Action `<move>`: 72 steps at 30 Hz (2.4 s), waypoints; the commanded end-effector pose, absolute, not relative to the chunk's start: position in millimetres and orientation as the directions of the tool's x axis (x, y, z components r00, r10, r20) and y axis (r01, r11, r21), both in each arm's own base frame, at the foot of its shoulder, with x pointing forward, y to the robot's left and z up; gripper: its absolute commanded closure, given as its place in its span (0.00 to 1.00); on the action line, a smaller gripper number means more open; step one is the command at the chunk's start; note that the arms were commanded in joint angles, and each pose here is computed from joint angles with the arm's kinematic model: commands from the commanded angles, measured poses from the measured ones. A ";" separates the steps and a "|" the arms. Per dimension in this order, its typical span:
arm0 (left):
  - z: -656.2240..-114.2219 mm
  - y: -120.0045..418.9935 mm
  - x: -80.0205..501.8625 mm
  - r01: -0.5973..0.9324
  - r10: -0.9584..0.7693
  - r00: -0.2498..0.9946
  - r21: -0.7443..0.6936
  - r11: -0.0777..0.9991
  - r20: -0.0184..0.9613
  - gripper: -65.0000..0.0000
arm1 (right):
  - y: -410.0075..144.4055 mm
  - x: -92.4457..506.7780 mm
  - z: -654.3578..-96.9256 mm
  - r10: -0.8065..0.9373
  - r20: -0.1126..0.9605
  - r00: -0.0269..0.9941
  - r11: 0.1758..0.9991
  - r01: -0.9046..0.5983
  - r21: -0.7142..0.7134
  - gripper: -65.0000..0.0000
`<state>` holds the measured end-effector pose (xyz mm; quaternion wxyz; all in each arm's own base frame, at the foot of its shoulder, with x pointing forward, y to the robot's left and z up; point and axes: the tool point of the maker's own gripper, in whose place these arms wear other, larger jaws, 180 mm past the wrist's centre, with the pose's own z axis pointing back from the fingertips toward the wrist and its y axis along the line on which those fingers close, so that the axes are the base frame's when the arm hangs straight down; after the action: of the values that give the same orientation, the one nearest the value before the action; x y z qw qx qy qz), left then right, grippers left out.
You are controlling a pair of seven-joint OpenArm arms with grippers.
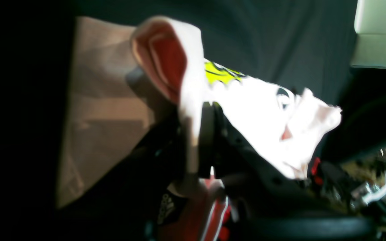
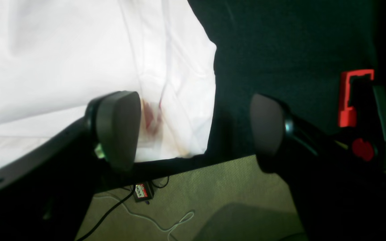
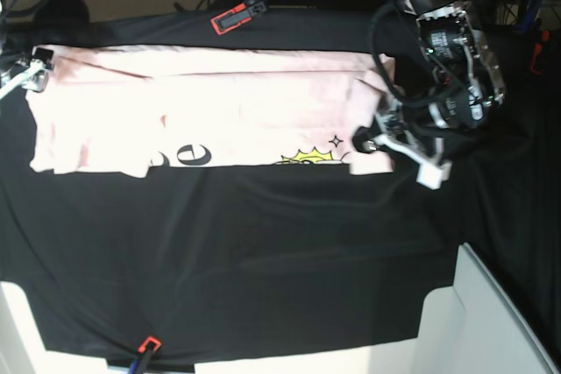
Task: Fold the T-shirt properly
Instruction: 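Grasp the collar end with the left gripper and fold it toward the right gripper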
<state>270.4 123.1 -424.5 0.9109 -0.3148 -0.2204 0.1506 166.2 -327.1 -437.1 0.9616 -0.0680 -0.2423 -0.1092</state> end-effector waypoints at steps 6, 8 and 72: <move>-400.6 50.2 291.6 0.020 0.324 0.881 -0.712 0.702 0.344 1.00 | -334.5 175.0 -426.6 -0.158 0.515 0.842 0.967 0.238 -0.093 0.25; -398.0 36.4 292.0 0.044 0.302 0.888 -0.719 0.694 0.346 1.00 | -334.5 175.0 -426.6 -0.158 0.515 0.842 0.967 0.238 -0.093 0.25; -433.7 105.4 258.1 0.181 0.104 0.866 -0.500 0.847 0.489 0.98 | -331.3 176.0 -426.9 -0.161 0.517 0.841 0.967 0.238 -0.086 0.25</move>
<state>245.3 101.1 -445.2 0.9325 -0.2756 -0.2326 -0.0181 168.4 -324.9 -437.2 0.9612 -0.0655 -0.2443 -0.1098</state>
